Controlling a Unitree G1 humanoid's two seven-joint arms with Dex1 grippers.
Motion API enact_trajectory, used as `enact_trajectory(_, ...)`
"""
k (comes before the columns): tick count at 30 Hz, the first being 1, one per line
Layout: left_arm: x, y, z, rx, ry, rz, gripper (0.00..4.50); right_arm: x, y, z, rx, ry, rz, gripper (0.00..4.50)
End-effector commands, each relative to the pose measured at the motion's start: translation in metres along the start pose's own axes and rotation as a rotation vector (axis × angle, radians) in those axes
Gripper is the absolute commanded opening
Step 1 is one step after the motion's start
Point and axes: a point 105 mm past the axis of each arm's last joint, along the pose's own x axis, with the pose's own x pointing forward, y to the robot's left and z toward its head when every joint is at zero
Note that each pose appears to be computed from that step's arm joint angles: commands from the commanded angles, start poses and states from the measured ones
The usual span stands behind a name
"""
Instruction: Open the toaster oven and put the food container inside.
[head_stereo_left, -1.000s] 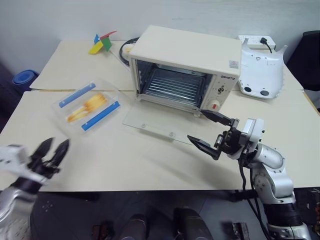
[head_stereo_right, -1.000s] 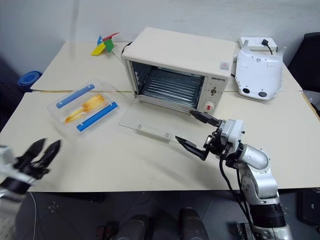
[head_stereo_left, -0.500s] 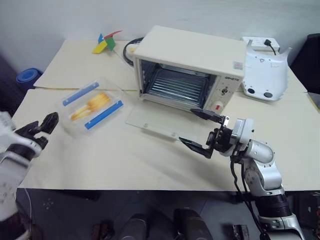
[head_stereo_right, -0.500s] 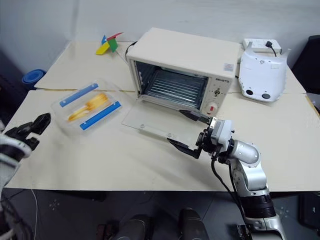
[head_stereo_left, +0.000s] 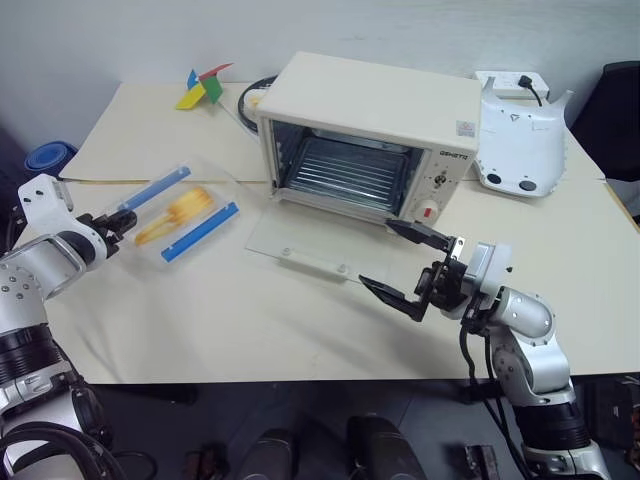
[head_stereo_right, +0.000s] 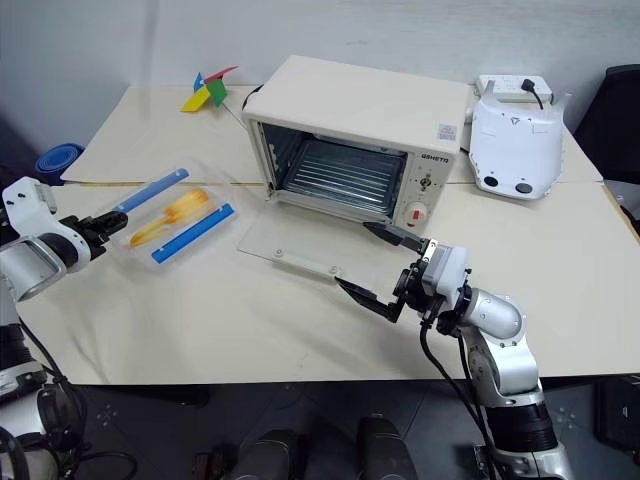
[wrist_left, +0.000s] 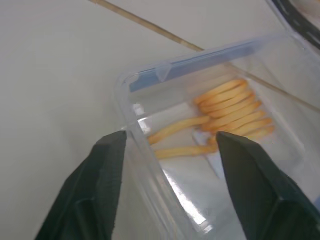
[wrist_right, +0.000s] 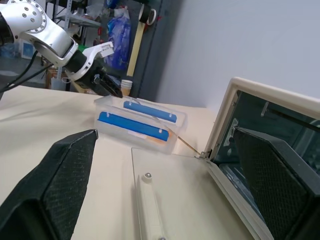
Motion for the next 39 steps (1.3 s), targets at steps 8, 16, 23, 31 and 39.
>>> enact_trajectory(8, 0.006, 0.005, 0.000, 0.011, 0.025, 0.018, 0.03, 0.005, -0.006, 0.011, -0.046, -0.036, -0.017, 4.50)
enact_trajectory(16, 0.000, 0.004, 0.023, 0.064, -0.035, 0.000, 0.03, 0.007, -0.008, 0.008, -0.044, -0.029, -0.019, 4.50)
enact_trajectory(23, -0.008, 0.006, 0.025, 0.114, -0.014, -0.005, 1.16, 0.006, -0.006, 0.006, -0.033, -0.022, -0.019, 4.50)
enact_trajectory(31, -0.011, 0.013, 0.013, 0.097, 0.037, 0.065, 3.33, 0.004, -0.004, 0.004, -0.024, -0.017, -0.016, 4.50)
enact_trajectory(39, -0.001, 0.018, -0.002, 0.074, 0.069, 0.080, 2.44, 0.004, -0.007, 0.004, -0.032, -0.016, -0.013, 4.50)
